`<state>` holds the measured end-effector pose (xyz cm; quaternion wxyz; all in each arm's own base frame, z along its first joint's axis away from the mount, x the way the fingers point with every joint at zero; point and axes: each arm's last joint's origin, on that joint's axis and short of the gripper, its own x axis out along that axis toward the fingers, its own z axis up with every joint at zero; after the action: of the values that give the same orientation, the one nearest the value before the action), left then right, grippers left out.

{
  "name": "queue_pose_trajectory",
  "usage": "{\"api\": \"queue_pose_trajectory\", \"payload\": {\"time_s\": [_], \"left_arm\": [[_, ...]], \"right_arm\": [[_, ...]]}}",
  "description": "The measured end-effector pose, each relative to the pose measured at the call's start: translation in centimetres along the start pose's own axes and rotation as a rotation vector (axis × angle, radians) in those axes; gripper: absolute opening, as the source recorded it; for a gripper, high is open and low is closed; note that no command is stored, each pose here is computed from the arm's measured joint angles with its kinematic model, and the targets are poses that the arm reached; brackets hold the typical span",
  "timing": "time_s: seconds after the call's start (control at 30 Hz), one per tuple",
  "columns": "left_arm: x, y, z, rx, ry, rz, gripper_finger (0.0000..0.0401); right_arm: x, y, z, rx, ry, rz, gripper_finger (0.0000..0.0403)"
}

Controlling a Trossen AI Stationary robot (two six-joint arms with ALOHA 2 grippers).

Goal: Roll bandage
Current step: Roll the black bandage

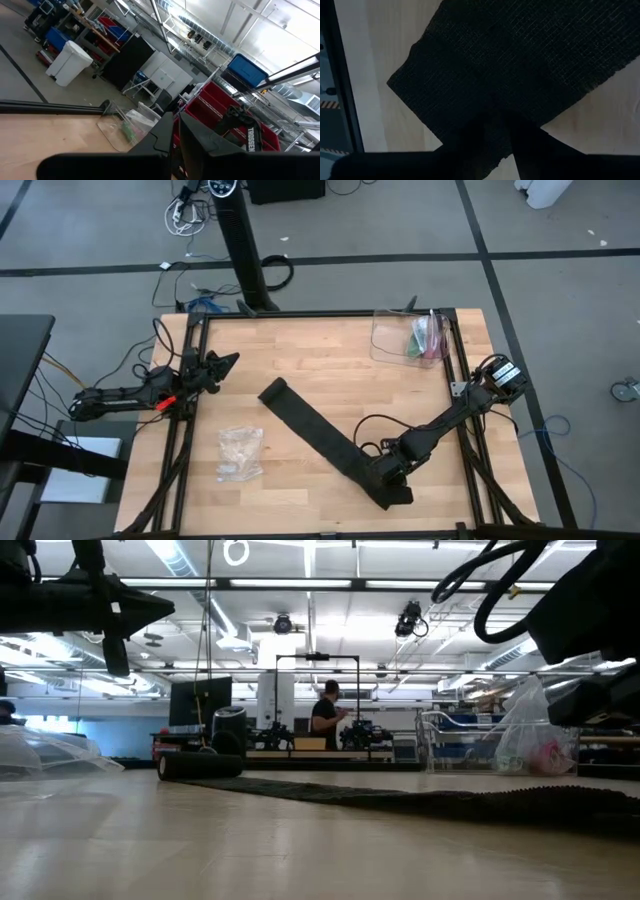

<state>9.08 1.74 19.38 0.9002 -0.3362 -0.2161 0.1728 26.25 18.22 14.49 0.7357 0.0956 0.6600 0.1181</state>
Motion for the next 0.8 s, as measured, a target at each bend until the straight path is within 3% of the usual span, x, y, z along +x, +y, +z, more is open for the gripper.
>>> {"api": "queue_pose_trajectory", "payload": {"time_s": [0.4, 0.8], "left_arm": [[0.0, 0.0, 0.0, 0.001, 0.0, 0.001, 0.0037], [0.0, 0.0, 0.0, 0.001, 0.0, 0.001, 0.0037]], "right_arm": [[0.0, 0.0, 0.0, 0.026, -0.004, -0.006, 0.0007], [-0.8, 1.9, 0.5, -0.01, -0.026, 0.049, 0.0008]]}}
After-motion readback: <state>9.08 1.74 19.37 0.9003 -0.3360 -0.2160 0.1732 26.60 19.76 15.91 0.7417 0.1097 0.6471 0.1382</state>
